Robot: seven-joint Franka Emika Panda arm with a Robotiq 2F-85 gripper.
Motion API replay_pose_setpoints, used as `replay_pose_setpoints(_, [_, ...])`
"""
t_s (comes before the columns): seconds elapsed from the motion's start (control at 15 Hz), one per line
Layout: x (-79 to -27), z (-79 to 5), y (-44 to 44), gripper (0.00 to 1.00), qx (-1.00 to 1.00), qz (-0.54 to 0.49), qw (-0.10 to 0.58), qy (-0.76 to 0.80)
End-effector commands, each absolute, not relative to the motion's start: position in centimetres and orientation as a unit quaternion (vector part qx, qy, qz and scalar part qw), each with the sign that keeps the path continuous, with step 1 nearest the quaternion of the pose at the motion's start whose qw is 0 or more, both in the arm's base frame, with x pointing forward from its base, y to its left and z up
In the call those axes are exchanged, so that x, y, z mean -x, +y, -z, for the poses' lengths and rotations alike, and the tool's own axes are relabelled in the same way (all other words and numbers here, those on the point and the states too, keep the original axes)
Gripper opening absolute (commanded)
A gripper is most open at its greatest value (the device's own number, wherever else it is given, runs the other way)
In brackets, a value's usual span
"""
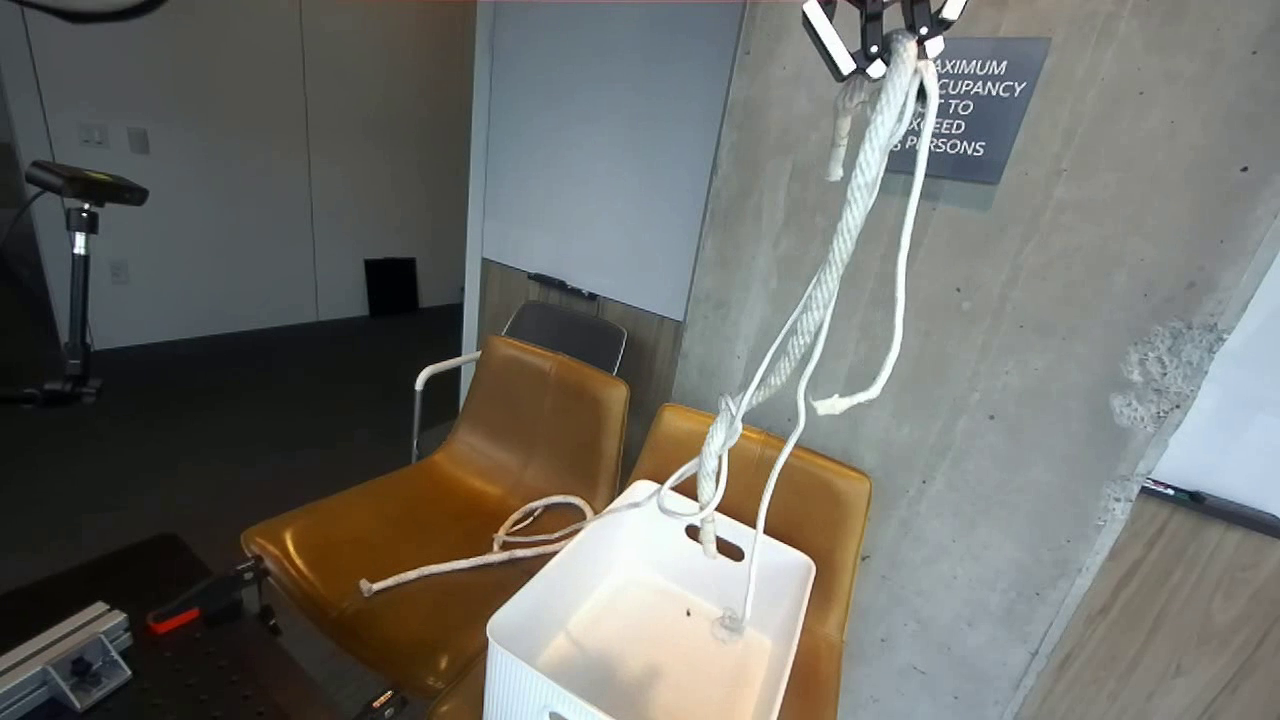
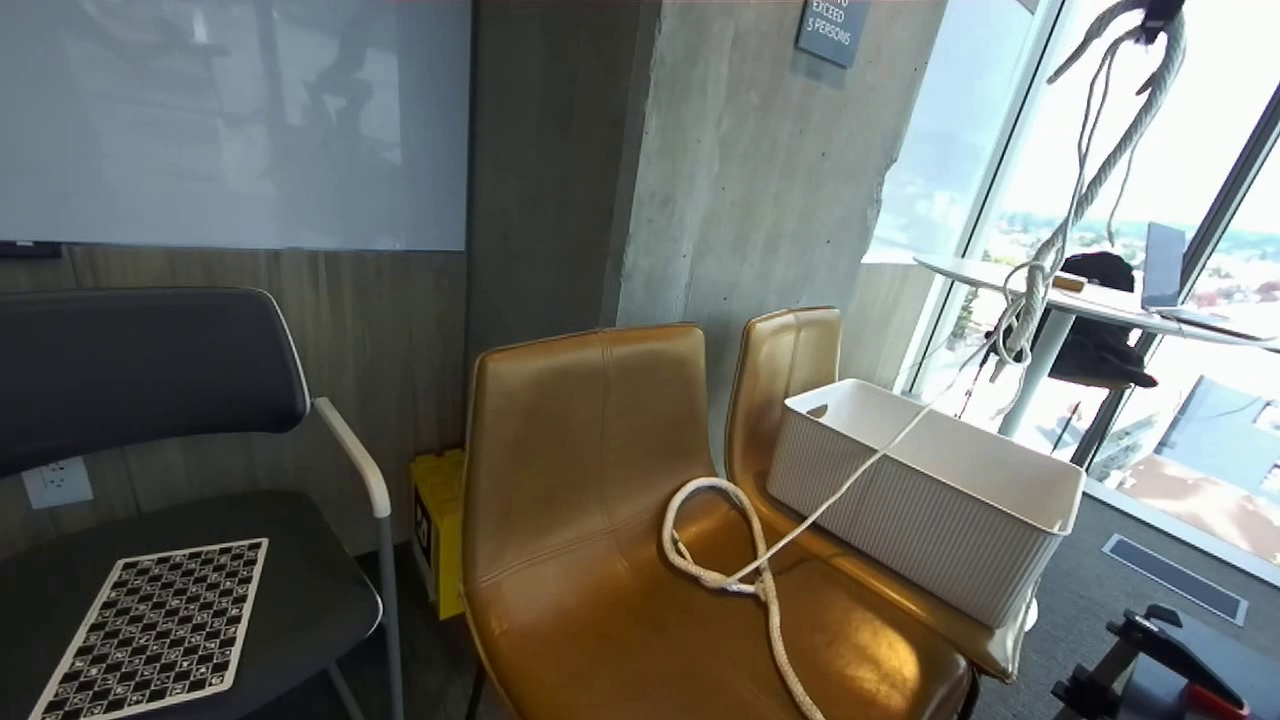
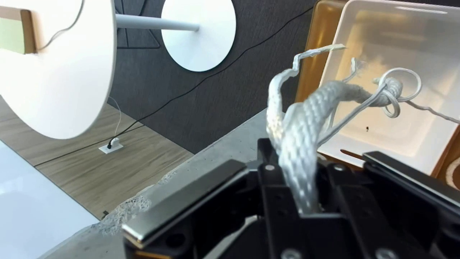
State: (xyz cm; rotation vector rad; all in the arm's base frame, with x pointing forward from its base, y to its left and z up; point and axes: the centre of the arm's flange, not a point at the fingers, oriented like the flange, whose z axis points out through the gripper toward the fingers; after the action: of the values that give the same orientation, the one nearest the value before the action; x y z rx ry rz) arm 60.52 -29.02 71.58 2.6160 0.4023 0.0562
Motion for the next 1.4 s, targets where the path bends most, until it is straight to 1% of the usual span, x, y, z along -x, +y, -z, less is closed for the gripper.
replay_pose_setpoints(0.0, [-64.5,-69.1,-30.7,0.01,-0.962,-0.010,0.221,0.160])
replay_pose_setpoints(0.53, [-67.6,-56.1,-29.6,0.01,-0.971,0.033,0.147,0.185])
replay_pose_setpoints(0.87, [-69.1,-48.6,-26.9,0.01,-0.971,0.043,0.105,0.209])
replay_pose_setpoints(0.93, [-69.5,-47.3,-26.3,0.31,-0.971,0.042,0.100,0.212])
replay_pose_setpoints(1.0, [-69.7,-46.4,-25.8,0.32,-0.971,0.042,0.097,0.215])
replay_pose_setpoints(1.27, [-70.0,-42.9,-24.6,0.60,-0.970,0.043,0.085,0.223])
replay_pose_setpoints(1.33, [-69.9,-42.0,-24.3,0.68,-0.970,0.042,0.080,0.225])
